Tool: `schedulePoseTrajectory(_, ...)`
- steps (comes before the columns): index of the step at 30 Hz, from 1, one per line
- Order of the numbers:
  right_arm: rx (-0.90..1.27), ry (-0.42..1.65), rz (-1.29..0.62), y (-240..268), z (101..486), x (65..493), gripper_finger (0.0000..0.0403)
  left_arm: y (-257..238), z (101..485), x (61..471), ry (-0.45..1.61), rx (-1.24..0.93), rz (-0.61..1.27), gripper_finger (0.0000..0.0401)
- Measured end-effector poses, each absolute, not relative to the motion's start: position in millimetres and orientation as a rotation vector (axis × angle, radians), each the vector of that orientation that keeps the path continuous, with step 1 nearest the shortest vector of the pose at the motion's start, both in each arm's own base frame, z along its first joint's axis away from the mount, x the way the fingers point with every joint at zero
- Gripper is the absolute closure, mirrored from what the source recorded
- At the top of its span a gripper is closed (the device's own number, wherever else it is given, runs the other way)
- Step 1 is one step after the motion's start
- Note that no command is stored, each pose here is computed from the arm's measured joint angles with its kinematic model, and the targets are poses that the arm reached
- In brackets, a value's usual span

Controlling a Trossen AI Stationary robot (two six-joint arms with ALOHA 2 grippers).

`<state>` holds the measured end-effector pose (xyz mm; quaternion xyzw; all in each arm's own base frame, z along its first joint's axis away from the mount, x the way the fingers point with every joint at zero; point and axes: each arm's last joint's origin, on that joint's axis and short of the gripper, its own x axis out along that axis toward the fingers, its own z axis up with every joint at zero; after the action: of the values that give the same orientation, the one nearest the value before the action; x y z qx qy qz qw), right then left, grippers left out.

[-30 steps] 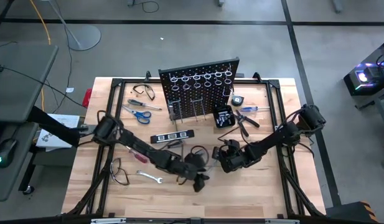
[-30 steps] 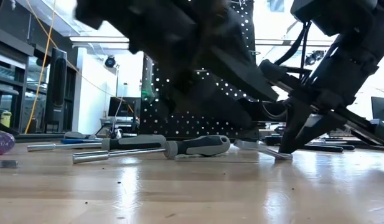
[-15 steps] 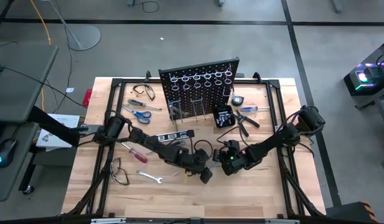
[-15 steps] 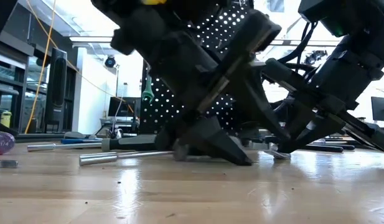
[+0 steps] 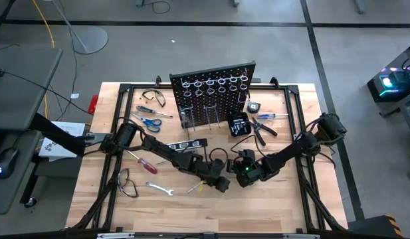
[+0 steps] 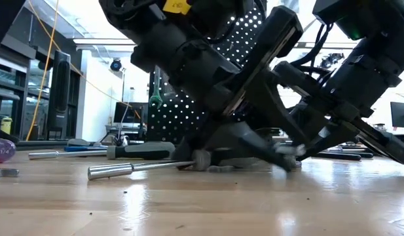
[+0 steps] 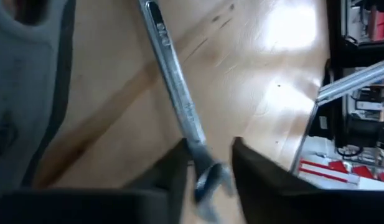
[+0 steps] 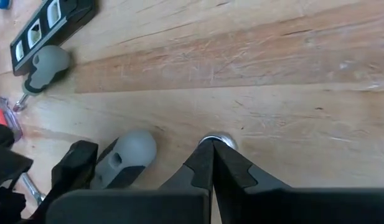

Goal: Hang tools onto peg board
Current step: Hang the silver wrench on the pegboard

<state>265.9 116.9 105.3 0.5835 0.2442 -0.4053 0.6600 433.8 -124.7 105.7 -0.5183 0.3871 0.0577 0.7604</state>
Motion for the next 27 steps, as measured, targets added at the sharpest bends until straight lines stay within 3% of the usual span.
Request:
schedulePoseTrajectory(1,1.322,0.546,-0.914,117.1,105.6,266.3,0.0403,-124.9,106.3,434.5,0.837,-1.132,0.113,0.036)
schedulePoseTrajectory(3,1.328,0.537,-0.908,117.5,106.2,267.1,0.0403,-124.7,106.2,434.6,0.839,-1.138,0.113,0.0382)
schedulePoseTrajectory(9,1.3,0.541,-0.825,122.8,111.1,268.9,0.0403,-127.1,115.2,432.7,0.851,-1.116,0.034,0.0397)
schedulePoseTrajectory(14,1.311,0.471,-0.768,131.2,124.2,266.1,0.0403,-136.0,146.1,427.2,0.832,-1.041,-0.079,0.0399)
schedulePoseTrajectory(20,1.252,0.423,-0.739,134.0,136.7,261.3,0.0403,-129.5,156.4,415.8,0.908,-0.935,-0.035,0.0399)
schedulePoseTrajectory(27,1.189,0.548,-0.793,129.1,129.9,254.7,0.0403,-122.9,154.5,416.8,0.915,-0.92,-0.019,0.04)
